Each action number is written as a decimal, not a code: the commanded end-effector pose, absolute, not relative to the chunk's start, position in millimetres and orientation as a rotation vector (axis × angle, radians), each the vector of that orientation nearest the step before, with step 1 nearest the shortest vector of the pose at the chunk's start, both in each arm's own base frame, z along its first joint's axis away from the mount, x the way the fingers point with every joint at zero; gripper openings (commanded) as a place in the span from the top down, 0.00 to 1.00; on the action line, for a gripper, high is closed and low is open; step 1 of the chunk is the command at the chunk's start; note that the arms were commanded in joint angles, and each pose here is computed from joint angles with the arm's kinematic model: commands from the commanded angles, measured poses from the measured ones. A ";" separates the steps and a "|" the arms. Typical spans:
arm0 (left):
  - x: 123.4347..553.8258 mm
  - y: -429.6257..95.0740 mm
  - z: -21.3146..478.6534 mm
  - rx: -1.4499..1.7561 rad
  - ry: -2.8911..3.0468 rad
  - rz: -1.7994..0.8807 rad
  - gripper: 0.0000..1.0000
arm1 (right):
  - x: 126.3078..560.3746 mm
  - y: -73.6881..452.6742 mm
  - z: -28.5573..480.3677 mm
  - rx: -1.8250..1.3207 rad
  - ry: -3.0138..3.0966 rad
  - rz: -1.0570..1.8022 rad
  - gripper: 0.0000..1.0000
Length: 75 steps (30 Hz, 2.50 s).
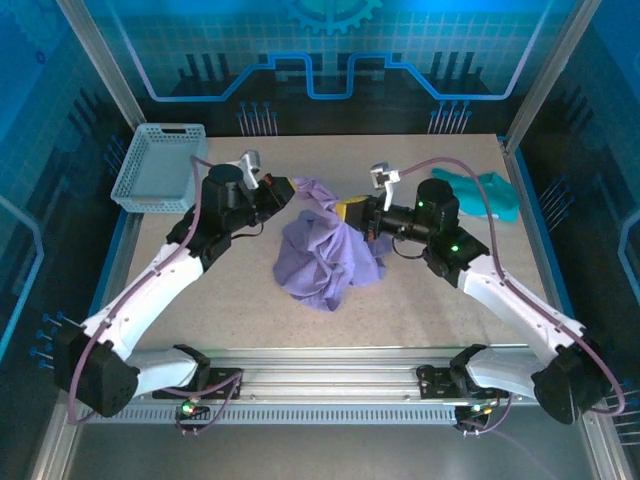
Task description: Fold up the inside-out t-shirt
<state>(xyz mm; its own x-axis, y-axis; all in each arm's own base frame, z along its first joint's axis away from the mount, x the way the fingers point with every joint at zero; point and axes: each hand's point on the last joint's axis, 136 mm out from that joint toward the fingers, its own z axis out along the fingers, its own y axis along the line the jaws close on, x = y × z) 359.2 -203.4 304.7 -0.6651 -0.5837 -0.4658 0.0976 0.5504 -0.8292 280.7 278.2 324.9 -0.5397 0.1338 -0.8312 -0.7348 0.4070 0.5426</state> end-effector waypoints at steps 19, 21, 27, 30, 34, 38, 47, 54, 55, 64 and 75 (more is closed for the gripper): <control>287.4 -227.0 326.4 0.162 2.079 -1.147 0.44 | 281.9 274.9 311.9 -0.508 1.813 1.333 1.00; 279.7 -242.2 331.0 0.214 2.085 -1.248 0.49 | 282.6 273.9 312.3 -0.500 1.813 1.326 1.00; 275.0 -265.1 329.3 0.264 2.131 -1.373 0.55 | 283.3 271.6 315.4 -0.479 1.809 1.313 1.00; 278.9 -267.1 323.6 0.252 2.154 -1.375 0.52 | 282.6 271.2 318.3 -0.481 1.799 1.316 1.00; 290.0 -269.9 324.3 0.235 2.139 -1.364 0.48 | 279.3 272.0 321.7 -0.502 1.782 1.326 1.00; 300.6 -276.3 330.2 0.236 2.114 -1.380 0.48 | 273.9 270.8 309.2 -0.522 1.796 1.324 1.00; 303.8 -291.0 335.8 0.275 2.101 -1.482 0.55 | 267.3 270.9 308.9 -0.564 1.781 1.311 1.00; 294.8 -300.1 363.4 0.315 2.033 -1.609 1.00 | 276.9 268.0 292.0 -0.536 1.870 1.204 0.96; 293.9 -299.7 365.4 0.314 2.033 -1.599 1.00 | 277.3 267.4 291.1 -0.536 1.873 1.192 0.93; 287.6 -294.3 360.4 0.274 2.113 -1.405 1.00 | 276.7 269.8 300.2 -0.614 1.854 1.113 0.93; 291.6 -266.7 349.0 0.214 2.111 -1.243 0.56 | 275.9 273.6 315.2 -0.577 1.793 1.198 1.00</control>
